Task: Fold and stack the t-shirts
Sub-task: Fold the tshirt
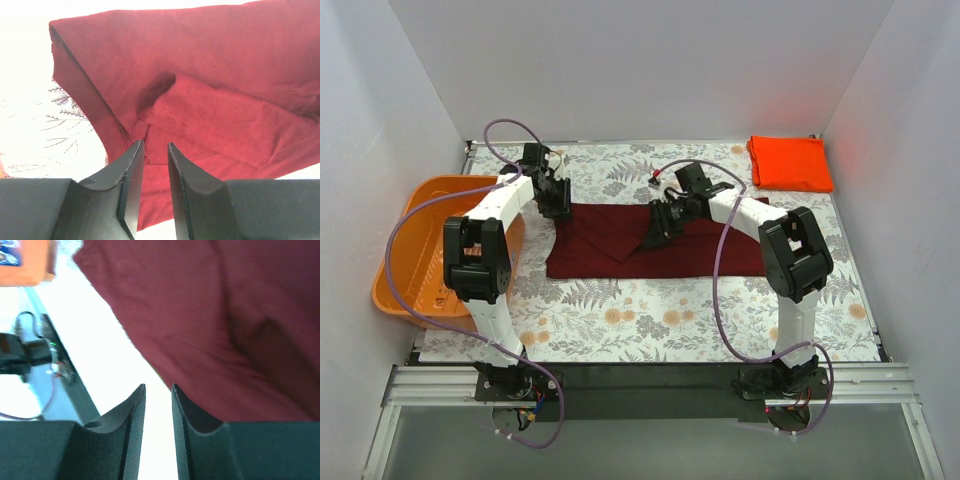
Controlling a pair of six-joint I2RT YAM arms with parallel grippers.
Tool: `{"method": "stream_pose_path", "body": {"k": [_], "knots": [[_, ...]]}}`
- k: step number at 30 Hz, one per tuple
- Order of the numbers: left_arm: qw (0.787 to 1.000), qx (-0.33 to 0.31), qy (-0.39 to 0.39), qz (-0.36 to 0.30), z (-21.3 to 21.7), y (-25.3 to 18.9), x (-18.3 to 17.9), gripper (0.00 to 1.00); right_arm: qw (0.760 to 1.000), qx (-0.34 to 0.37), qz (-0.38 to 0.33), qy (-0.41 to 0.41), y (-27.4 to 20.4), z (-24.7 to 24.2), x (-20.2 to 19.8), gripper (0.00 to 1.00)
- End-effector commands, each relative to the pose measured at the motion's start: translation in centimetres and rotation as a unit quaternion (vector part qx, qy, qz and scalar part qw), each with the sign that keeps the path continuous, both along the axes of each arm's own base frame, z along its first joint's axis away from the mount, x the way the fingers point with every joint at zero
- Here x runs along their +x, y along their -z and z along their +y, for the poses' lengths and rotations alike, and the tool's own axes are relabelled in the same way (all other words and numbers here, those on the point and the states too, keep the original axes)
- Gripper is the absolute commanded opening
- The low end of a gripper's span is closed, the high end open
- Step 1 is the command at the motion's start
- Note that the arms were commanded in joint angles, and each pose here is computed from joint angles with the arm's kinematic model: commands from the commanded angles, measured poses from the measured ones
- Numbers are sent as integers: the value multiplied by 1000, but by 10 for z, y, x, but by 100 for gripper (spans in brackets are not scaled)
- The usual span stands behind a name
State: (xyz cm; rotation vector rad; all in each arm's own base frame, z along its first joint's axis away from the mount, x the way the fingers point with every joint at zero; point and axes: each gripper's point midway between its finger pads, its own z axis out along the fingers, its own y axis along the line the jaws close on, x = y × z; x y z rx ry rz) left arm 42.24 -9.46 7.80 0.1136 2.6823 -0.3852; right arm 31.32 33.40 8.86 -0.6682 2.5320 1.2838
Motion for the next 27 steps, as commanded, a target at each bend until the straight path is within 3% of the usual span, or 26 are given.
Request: {"method": "stream_pose_path", "body": {"k": [1, 6, 13, 20, 27], "knots": [[999, -21, 22, -36, -12, -31, -3, 25, 995, -37, -88, -41, -20, -30, 20, 33], [996, -17, 81, -16, -56, -17, -30, 26, 970, -171, -170, -30, -14, -103, 67, 32], [992, -11, 128, -15, -112, -1, -41, 27, 941, -262, -215, -12, -5, -181, 105, 28], [993, 30, 115, 27, -107, 39, -38, 25, 914, -339, -223, -25, 25, -231, 134, 26], [990, 72, 114, 35, -91, 61, -32, 25, 897, -387, -201, -74, 63, -254, 118, 23]]}}
